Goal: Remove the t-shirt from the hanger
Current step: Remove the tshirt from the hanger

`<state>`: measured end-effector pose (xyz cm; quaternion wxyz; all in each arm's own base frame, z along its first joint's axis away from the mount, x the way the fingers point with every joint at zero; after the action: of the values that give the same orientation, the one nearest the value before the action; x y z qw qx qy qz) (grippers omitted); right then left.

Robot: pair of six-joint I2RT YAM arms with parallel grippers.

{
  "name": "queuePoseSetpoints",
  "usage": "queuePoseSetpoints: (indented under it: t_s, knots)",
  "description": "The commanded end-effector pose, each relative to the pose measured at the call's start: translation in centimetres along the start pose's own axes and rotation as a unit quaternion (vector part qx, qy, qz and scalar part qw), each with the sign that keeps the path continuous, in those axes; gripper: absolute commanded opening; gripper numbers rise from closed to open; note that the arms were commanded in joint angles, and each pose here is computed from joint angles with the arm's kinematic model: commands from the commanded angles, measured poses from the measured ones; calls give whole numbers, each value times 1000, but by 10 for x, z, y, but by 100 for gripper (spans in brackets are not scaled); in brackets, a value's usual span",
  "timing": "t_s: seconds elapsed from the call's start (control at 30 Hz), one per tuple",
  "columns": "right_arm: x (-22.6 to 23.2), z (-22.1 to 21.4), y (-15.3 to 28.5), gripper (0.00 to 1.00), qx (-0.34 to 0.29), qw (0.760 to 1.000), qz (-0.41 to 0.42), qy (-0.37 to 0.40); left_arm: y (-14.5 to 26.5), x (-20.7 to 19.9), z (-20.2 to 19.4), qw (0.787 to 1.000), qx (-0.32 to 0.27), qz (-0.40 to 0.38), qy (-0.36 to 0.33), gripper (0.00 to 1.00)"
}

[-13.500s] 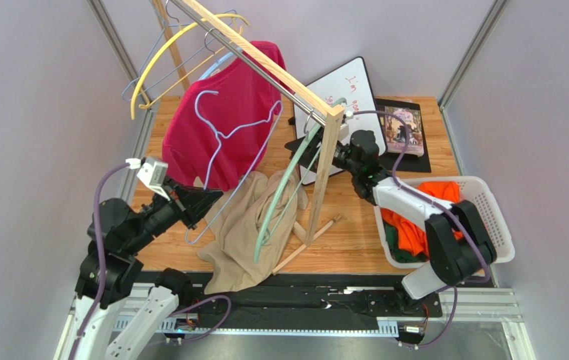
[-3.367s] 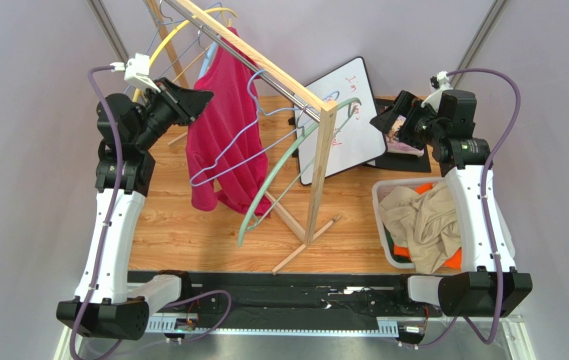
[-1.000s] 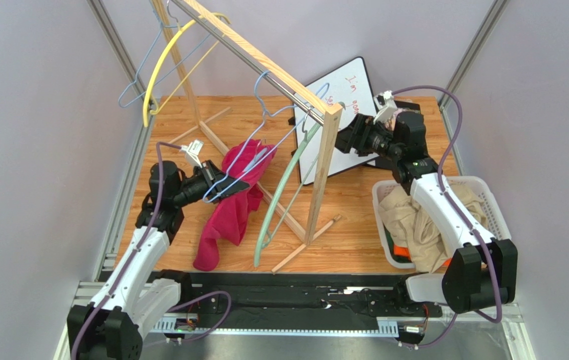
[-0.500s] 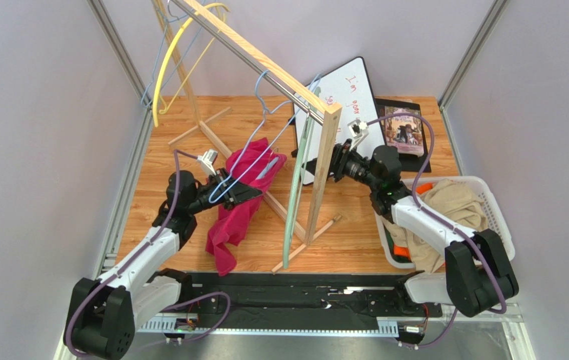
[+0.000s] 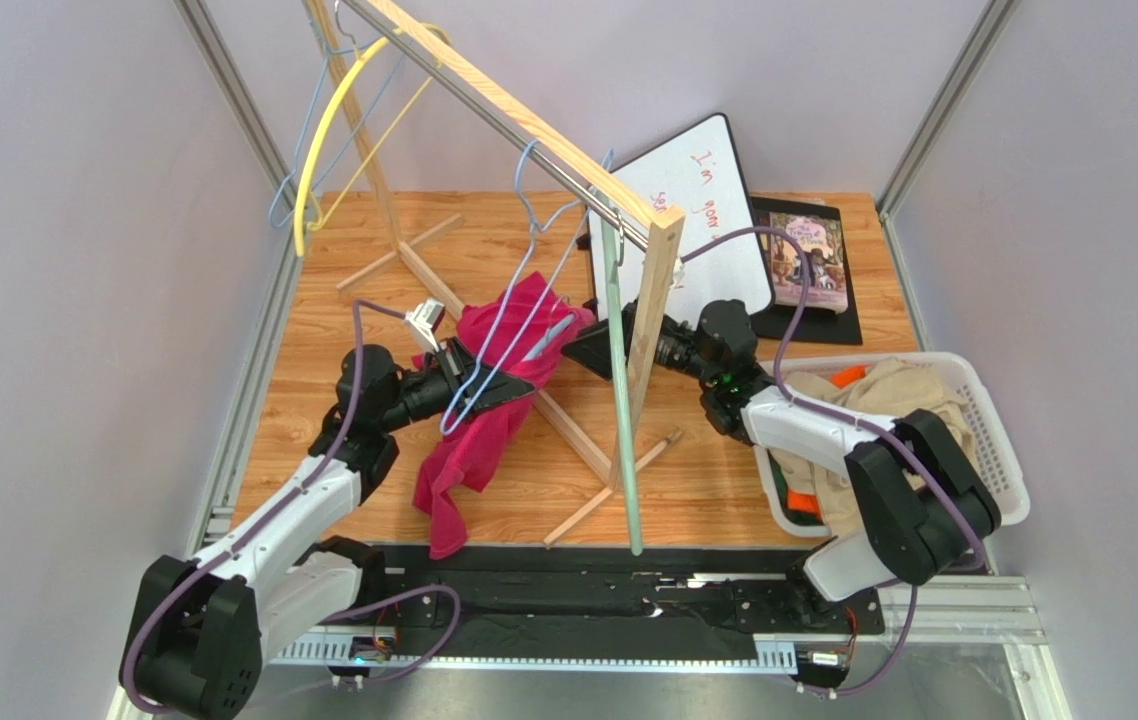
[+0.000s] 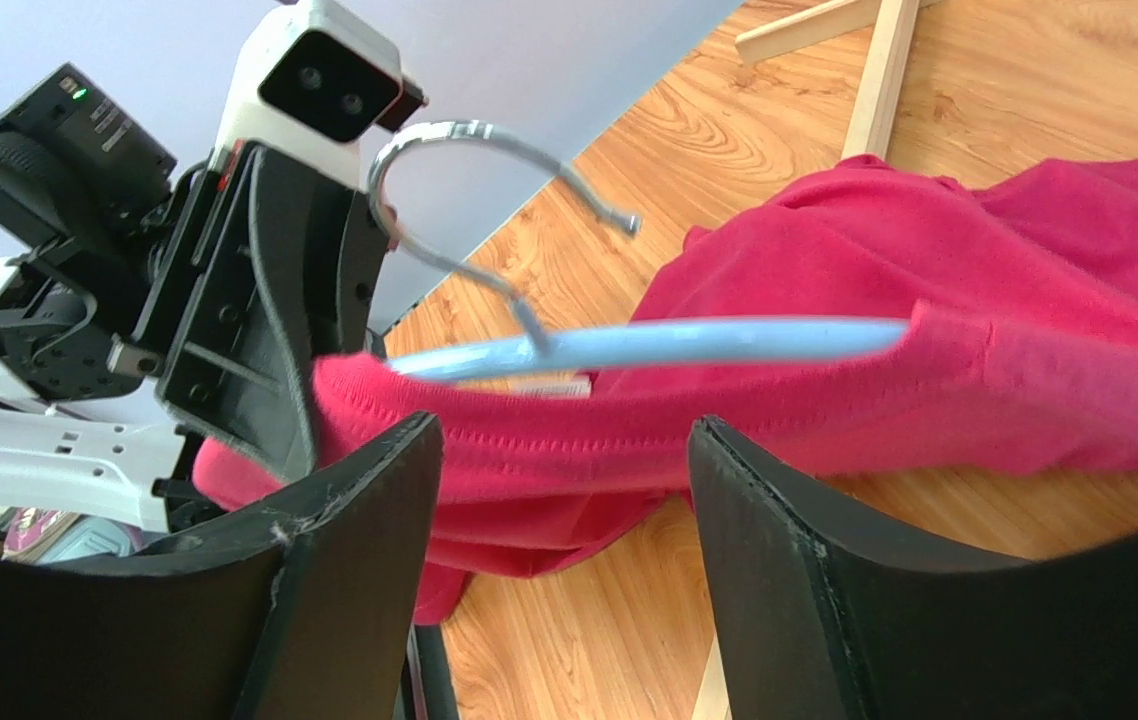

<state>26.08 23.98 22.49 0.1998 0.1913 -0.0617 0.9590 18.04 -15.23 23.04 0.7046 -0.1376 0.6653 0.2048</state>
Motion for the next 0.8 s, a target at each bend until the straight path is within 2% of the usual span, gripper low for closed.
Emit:
queuePoseSetpoints:
  t_s: [0.0,0.33,0.57,0.7,0.77]
  knots:
    - [7,34,-17,66,-57,997,24,54,-2,-24,-5,998,22,-50,-40,0]
    - [9,29,-29,65,-44,997,31,57,-4,-30,-7,997,31,-58,-40,0]
    - [8,20,-41,61,-40,997,37,47,-1,-43,-9,995,35,-76,-49,0]
    - [11,19,-46,49,-42,998,33,43,2,-43,-11,995,33,-77,-56,0]
    - [11,18,-47,39,-46,998,25,46,3,-40,-12,995,27,-72,-55,0]
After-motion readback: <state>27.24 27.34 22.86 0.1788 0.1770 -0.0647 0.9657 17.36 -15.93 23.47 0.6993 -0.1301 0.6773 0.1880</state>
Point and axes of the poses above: each gripper's point midway between its finger pads, its own y axis back along the fingers, its own x axis along the line the jaws close on, z = x × y, the point moved 9 cm from there along y, back along the fingers, and after that the axes turned 12 degrees about y, right-handed, at the moved point
